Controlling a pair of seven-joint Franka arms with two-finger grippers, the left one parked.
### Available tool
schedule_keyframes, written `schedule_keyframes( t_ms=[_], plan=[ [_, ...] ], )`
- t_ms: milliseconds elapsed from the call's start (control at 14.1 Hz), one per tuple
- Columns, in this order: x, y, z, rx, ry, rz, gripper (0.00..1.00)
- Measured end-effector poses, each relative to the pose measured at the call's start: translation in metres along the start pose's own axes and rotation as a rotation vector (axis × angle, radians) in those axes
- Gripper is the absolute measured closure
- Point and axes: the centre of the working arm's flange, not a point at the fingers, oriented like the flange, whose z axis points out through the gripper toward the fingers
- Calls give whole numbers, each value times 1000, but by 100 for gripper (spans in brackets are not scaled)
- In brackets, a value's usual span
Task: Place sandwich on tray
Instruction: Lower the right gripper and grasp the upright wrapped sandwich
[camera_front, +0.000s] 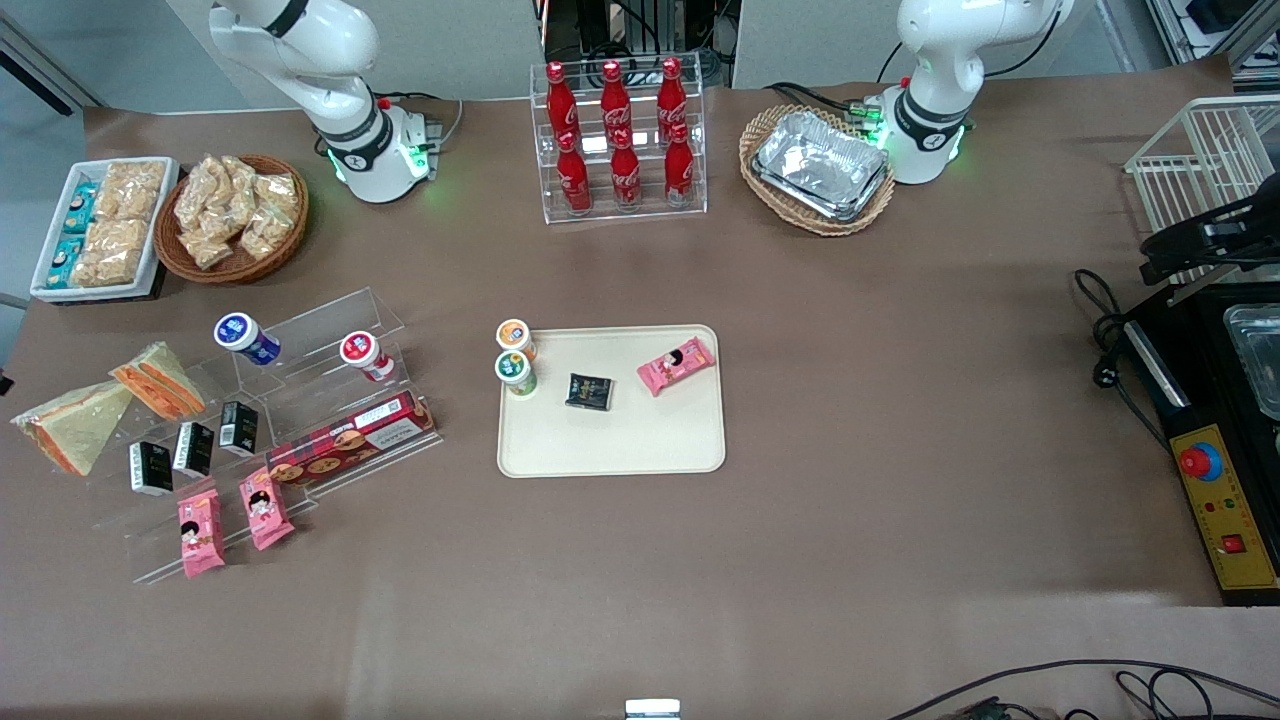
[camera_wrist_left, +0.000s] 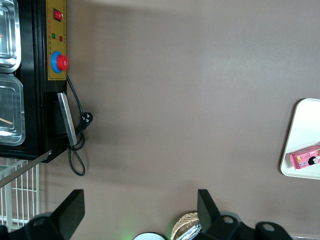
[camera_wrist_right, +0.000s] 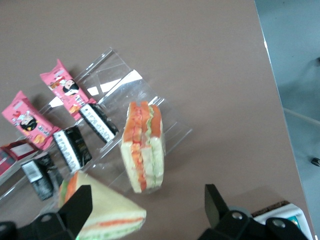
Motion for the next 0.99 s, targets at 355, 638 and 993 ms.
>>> schedule_keyframes(
  t_ms=[355,638,993],
  plan=[
    [-1,1,47,8,42,-1,0],
    [-5,-3,72,7,14,-62,0],
    [-2,-10,98,2,-8,-99,0]
  ],
)
